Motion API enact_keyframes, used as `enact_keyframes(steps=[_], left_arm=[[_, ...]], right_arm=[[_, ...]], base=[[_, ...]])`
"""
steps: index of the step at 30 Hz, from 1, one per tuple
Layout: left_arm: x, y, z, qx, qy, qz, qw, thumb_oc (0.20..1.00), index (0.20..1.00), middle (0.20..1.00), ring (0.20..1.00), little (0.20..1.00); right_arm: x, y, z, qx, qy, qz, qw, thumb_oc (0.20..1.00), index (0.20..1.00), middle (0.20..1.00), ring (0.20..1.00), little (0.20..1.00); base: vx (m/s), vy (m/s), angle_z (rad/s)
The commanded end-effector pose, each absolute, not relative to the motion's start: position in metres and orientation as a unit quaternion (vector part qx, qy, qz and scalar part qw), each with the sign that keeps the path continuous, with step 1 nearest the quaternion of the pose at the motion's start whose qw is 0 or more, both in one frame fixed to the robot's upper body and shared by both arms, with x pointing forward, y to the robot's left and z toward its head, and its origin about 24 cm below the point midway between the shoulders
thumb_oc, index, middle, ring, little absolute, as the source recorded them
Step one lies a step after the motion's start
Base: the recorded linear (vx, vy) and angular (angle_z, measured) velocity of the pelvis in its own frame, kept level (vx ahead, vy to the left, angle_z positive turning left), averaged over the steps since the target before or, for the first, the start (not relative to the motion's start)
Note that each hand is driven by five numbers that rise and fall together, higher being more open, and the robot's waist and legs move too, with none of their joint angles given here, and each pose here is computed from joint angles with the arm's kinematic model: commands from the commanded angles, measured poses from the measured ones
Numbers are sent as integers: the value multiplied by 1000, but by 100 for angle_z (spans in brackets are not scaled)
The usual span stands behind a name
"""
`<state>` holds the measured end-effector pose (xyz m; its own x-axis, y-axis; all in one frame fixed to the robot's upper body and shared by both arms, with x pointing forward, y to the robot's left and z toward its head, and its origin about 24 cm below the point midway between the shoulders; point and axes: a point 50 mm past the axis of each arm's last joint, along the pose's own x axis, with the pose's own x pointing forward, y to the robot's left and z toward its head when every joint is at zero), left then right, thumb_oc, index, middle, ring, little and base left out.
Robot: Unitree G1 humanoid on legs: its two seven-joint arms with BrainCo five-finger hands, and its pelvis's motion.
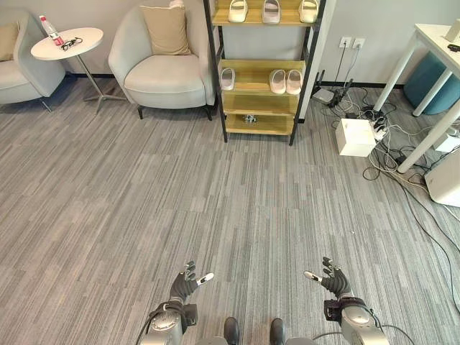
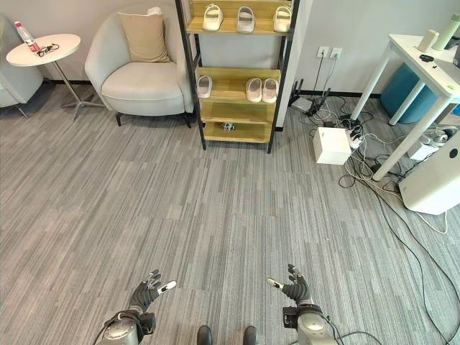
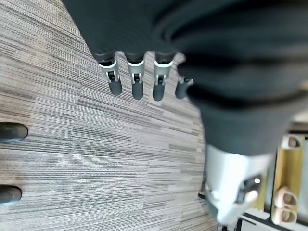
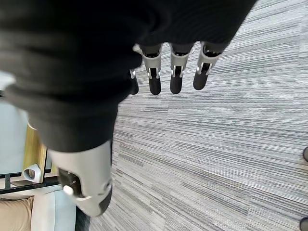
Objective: Arrange the slippers neatly on the shoe rack.
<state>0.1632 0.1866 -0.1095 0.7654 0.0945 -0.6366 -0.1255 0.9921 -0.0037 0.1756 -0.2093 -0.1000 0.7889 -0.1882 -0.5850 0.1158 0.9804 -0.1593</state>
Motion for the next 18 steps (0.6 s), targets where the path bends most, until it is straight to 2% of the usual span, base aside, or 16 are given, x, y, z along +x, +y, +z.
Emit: enact_keyframes(steps=[1,18], left_arm=[[178,190,-99,-23,300,58,952,1000,1000,1000,1000,1000],[171,194,-102,-31,310,71,948,1000,1000,1000,1000,1000]], right_arm=[[188,-210,-89,-56,280,-87,954,1000,1000,1000,1000,1000],[190,-210,-85,-59,270,-76,958,1000,1000,1000,1000,1000]], base=[[-1,-5,-3],[-2,-3,-3]])
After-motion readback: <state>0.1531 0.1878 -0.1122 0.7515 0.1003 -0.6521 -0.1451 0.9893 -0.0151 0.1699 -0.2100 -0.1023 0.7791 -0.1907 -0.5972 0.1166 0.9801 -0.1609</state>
